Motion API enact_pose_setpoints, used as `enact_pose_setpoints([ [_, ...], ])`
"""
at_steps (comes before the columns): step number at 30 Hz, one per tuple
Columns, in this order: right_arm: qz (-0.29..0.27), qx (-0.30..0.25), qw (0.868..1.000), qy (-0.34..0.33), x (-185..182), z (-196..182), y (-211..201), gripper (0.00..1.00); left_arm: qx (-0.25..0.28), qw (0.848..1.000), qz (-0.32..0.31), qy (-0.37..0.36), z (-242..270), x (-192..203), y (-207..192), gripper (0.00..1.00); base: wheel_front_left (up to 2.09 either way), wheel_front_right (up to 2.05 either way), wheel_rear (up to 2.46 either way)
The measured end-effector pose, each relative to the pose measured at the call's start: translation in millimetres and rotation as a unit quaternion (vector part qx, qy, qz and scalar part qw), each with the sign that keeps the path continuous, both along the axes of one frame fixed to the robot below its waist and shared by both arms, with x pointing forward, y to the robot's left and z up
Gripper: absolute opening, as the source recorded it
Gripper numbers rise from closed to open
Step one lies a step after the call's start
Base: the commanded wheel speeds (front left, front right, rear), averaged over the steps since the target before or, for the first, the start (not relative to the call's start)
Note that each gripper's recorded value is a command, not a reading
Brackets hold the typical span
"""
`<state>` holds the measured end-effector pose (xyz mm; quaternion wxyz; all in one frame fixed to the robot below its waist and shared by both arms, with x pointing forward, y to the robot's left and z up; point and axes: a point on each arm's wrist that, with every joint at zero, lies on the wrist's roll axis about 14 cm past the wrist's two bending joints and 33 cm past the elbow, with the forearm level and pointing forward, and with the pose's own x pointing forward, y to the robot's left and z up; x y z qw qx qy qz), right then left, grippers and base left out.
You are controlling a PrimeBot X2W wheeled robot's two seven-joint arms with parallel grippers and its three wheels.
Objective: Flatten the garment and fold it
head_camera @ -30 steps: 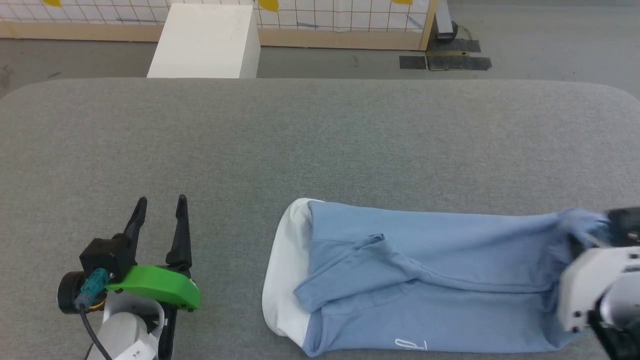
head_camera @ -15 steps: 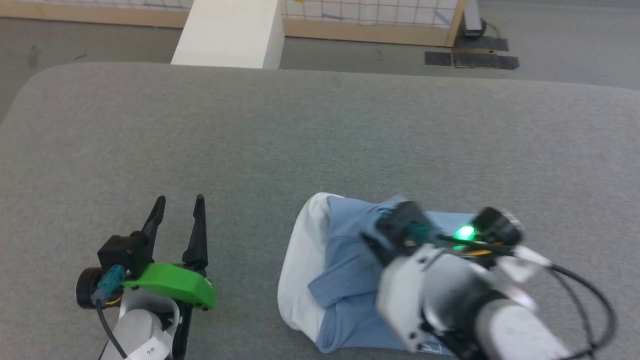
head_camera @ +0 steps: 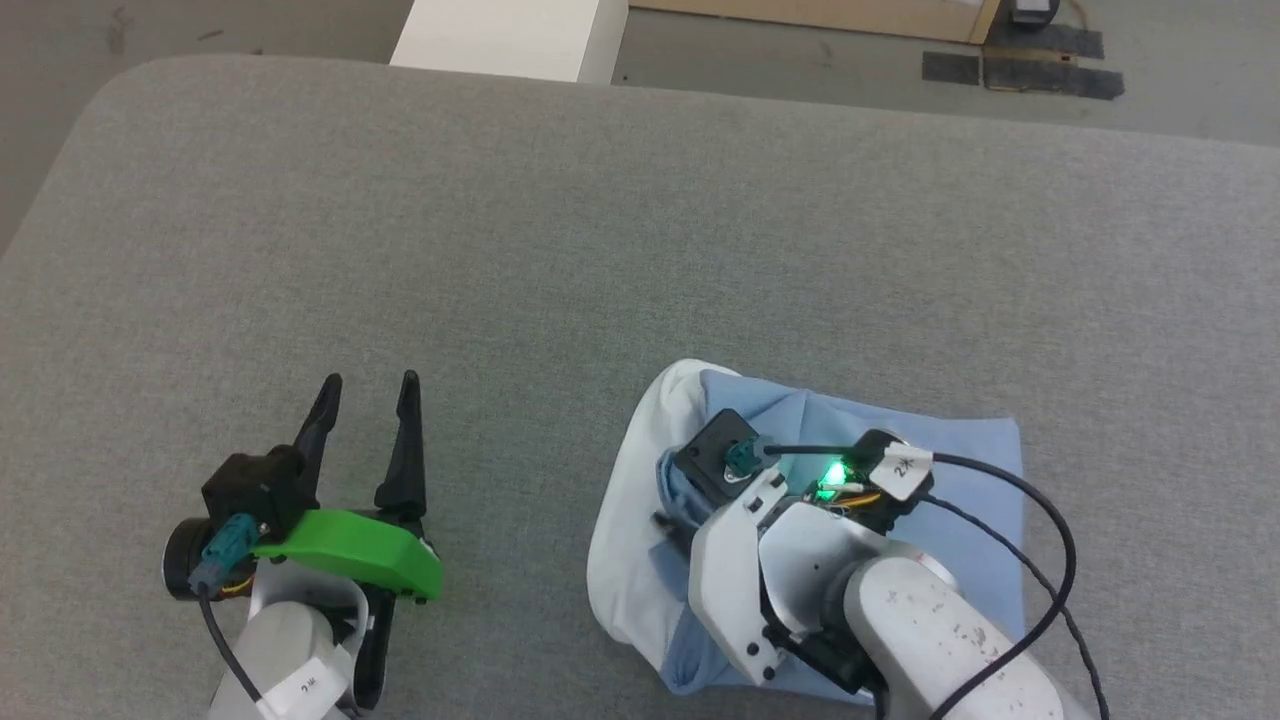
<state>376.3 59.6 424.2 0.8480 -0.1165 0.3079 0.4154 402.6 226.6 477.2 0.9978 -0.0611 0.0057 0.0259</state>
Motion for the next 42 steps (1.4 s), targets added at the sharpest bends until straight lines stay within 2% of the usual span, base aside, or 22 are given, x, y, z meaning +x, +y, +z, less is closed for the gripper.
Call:
enact_pose_setpoints([
  [2, -0.004, 0.020, 1.000, 0.002, 1, 2, 3, 1.00, 0.000, 1.000, 0.003, 0.002, -2, 0, 2, 1.00, 0.00, 0.00, 0.00],
  [5, -0.015, 0.070, 0.997, -0.027, 11, 24, 8, 1.00, -0.001, 1.000, 0.003, 0.002, -2, 2, 2, 1.00, 0.00, 0.00, 0.00],
  [9, -0.052, 0.168, 0.980, -0.092, 32, 76, 3, 1.00, -0.004, 1.000, -0.004, -0.005, 3, 3, -3, 1.00, 0.00, 0.00, 0.00],
  [12, -0.098, 0.236, 0.955, -0.153, 49, 119, -18, 1.00, -0.004, 1.000, -0.008, -0.013, 8, 4, -5, 1.00, 0.00, 0.00, 0.00],
  [15, -0.165, 0.284, 0.921, -0.210, 59, 148, -60, 1.00, -0.003, 1.000, -0.013, -0.021, 14, 4, -8, 1.00, 0.00, 0.00, 0.00],
  [19, -0.260, 0.304, 0.879, -0.259, 59, 156, -127, 1.00, -0.004, 0.999, -0.019, -0.027, 18, 3, -13, 1.00, 0.00, 0.00, 0.00],
  [22, -0.333, 0.302, 0.851, -0.272, 48, 144, -178, 1.00, -0.005, 0.999, -0.025, -0.033, 22, 3, -17, 1.00, 0.00, 0.00, 0.00],
  [26, -0.417, 0.296, 0.832, -0.216, 27, 100, -224, 1.00, -0.001, 0.999, -0.030, -0.045, 30, 4, -20, 1.00, 0.00, 0.00, 0.00],
  [30, -0.474, 0.307, 0.818, -0.106, 3, 43, -235, 1.00, 0.002, 0.998, -0.034, -0.052, 35, 4, -23, 1.00, 0.00, 0.00, 0.00],
  [32, -0.484, 0.310, 0.817, -0.043, -8, 17, -228, 1.00, 0.003, 0.998, -0.035, -0.052, 35, 4, -24, 1.00, 0.00, 0.00, 0.00],
  [35, -0.484, 0.308, 0.819, 0.018, -18, -6, -215, 1.00, 0.003, 0.998, -0.036, -0.052, 34, 3, -25, 1.00, 0.00, 0.00, 0.00],
  [37, -0.486, 0.315, 0.814, 0.043, -22, -15, -209, 1.00, 0.003, 0.998, -0.036, -0.051, 34, 3, -25, 1.00, 0.00, 0.00, 0.00],
  [42, -0.476, 0.313, 0.816, 0.103, -22, -34, -190, 1.00, 0.001, 0.998, -0.041, -0.049, 32, 2, -27, 1.00, 0.00, 0.00, 0.00],
])
